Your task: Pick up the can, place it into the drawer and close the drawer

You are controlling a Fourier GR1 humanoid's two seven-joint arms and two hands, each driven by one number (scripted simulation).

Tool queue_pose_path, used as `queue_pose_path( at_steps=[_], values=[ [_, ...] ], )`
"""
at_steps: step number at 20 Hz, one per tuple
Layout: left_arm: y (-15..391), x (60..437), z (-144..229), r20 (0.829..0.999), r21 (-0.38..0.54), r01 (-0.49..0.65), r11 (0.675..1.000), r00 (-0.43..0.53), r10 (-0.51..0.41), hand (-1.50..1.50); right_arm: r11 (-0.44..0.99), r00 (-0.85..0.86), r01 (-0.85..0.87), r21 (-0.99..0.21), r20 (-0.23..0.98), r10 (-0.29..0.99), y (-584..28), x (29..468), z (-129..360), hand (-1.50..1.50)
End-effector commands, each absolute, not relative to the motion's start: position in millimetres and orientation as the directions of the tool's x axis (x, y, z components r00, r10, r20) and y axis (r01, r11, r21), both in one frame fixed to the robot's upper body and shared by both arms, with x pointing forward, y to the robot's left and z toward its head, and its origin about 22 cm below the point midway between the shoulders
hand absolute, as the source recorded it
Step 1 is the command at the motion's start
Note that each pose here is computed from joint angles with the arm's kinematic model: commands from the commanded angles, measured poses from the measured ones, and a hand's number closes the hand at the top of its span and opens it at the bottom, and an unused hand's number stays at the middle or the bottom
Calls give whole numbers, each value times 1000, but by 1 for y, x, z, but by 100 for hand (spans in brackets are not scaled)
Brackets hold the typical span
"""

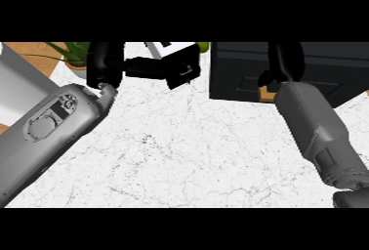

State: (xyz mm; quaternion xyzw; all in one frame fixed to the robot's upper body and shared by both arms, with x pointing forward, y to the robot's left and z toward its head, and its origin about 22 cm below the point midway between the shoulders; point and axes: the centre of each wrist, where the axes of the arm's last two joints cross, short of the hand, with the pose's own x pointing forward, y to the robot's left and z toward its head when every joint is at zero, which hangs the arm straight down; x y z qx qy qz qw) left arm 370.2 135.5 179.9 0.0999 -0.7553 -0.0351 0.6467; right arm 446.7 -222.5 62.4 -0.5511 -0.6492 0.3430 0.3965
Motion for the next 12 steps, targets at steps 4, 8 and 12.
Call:
queue_pose_path(
  at_steps=[4, 8, 12],
  values=[
    [139, 357, 170, 968, 194, -82, 978, -149, -205, -150, 211, -63, 465, -860, 206, 977, -211, 461, 89, -150],
    [152, 360, 179, 967, 189, -92, 978, -158, -202, -150, 246, -110, 444, -862, 220, 969, -198, 463, 92, -150],
    [151, 355, 173, 968, 183, -84, 980, -160, -195, -150, 404, -195, 480, -778, 355, 914, -189, 462, 92, -150]
  ],
)
